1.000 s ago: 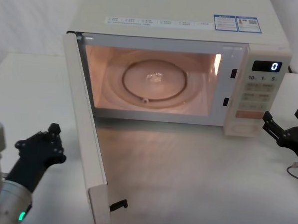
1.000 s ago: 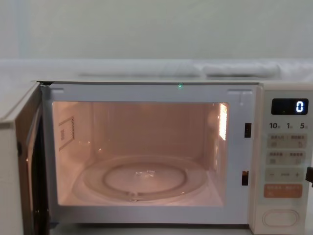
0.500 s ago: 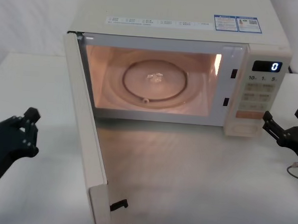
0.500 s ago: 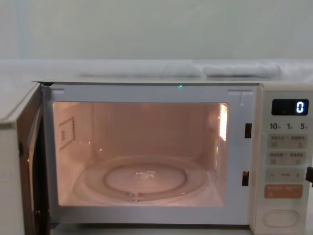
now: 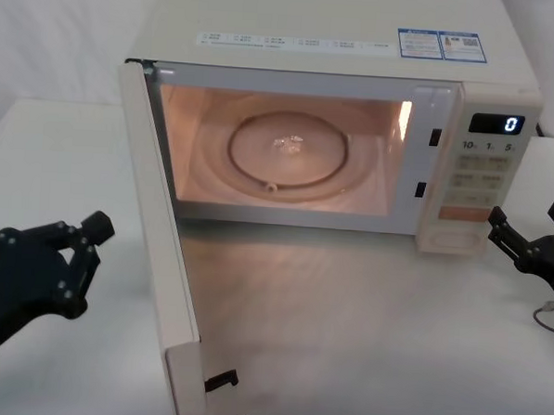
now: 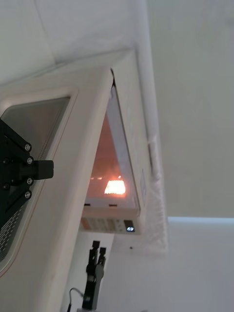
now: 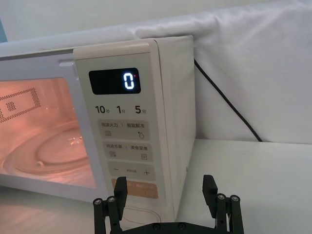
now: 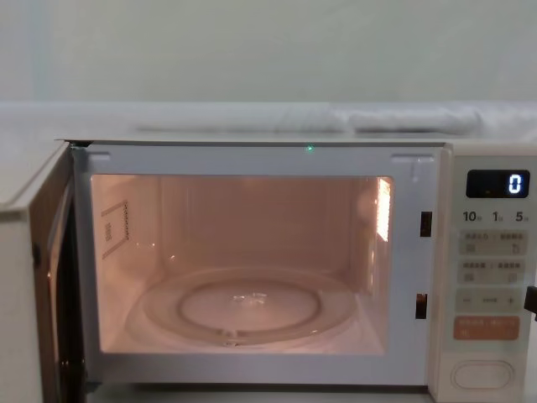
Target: Press the button to open the microwave door with one hand; close the microwave door with the other hand.
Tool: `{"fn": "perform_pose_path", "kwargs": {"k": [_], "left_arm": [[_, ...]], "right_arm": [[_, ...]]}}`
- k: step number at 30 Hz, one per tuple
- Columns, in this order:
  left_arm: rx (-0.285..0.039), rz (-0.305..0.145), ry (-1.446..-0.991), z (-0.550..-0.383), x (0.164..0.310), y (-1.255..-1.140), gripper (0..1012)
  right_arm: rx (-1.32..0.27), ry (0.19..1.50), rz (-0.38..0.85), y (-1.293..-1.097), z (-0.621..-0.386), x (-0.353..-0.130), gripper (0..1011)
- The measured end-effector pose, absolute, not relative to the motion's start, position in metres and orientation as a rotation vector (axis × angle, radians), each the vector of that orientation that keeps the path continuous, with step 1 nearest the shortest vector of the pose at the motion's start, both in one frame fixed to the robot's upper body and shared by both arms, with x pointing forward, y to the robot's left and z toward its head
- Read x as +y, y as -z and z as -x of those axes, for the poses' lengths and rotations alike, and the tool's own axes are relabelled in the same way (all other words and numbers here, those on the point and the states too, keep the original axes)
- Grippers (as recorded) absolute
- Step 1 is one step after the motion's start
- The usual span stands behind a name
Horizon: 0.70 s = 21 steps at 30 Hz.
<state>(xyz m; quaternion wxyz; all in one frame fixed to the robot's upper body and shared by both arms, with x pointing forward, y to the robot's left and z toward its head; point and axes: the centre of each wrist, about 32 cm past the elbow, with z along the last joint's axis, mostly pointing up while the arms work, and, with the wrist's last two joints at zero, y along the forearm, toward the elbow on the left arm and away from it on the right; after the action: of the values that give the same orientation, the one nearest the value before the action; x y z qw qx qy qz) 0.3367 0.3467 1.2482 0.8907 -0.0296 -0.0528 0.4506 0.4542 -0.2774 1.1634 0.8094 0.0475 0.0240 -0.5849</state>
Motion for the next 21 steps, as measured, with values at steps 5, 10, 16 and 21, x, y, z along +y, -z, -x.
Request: {"fn": "perform_pose_path", "kwargs": {"k": [5, 10, 16, 21], "left_arm": [[-0.095, 0.052, -0.901, -0.341, 0.344, -1.246, 0], [-0.092, 0.058, -0.848, -0.349, 0.333, -1.244, 0], [-0.082, 0.056, -0.75, -0.362, 0.31, -1.24, 0], [-0.065, 0.051, -0.685, -0.373, 0.293, -1.236, 0]], "right_arm": [[0.051, 1.25, -0.102, -1.163, -0.454, -0.277, 1002], [0.051, 1.25, -0.101, -1.163, -0.454, -0.277, 1002], [0.051, 1.25, -0.101, -1.163, -0.454, -0.277, 1002], [0.051, 1.25, -0.102, -1.163, -0.454, -0.278, 1002]]}}
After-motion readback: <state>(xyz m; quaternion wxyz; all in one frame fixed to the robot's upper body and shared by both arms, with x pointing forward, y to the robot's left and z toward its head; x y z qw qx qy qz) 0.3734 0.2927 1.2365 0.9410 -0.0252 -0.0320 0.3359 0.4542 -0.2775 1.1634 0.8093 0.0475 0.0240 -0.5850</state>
